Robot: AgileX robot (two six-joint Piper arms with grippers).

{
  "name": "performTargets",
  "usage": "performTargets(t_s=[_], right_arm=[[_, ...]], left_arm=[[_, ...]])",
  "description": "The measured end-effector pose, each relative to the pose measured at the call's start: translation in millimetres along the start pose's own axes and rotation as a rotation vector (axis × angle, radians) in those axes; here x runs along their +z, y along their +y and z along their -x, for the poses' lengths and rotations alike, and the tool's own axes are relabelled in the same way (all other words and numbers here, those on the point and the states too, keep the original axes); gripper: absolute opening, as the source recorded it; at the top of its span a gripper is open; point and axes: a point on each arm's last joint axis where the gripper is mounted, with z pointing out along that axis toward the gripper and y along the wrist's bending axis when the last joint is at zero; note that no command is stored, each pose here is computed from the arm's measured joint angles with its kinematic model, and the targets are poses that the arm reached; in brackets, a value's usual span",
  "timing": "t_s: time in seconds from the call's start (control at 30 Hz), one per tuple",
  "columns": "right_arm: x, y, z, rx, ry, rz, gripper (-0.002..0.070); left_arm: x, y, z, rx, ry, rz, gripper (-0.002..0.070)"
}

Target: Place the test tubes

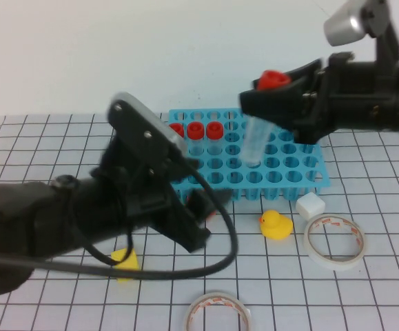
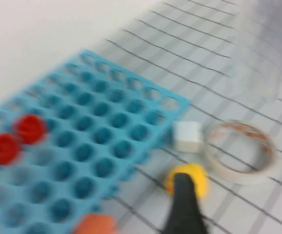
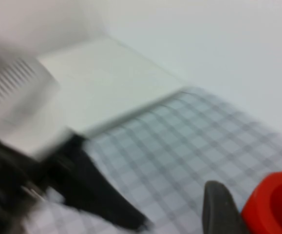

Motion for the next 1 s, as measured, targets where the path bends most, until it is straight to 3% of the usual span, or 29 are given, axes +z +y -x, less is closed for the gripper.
performTargets(t_s=[0.07,0.2,0.3,0.7,1.0], right_arm=[[-9.1,2.0,5.7,-0.062,0.019,-0.059,0.0262],[-27.0,10.4,16.9,-0.125,0.038,-0.127,0.0262],[-35.4,16.5,21.9,-0.13,0.041,-0.137,0.0262],[-36.8,20.5,20.4,-0.106,0.066,-0.107,0.0262],[-36.3,21.4,19.5,-0.105,0.072,-0.092,0.0262]], left_arm=[[-8.9,2.5,6.2,0.025,-0.019,0.058,0.0395],[-40.5,4.7,19.2,0.068,-0.076,0.197,0.0125],[-73.7,1.3,15.9,0.081,-0.117,0.295,0.0037],[-174.3,-28.2,-81.2,0.036,-0.261,0.461,0.0],[-206.9,-39.7,-110.5,0.05,-0.451,0.501,0.0]])
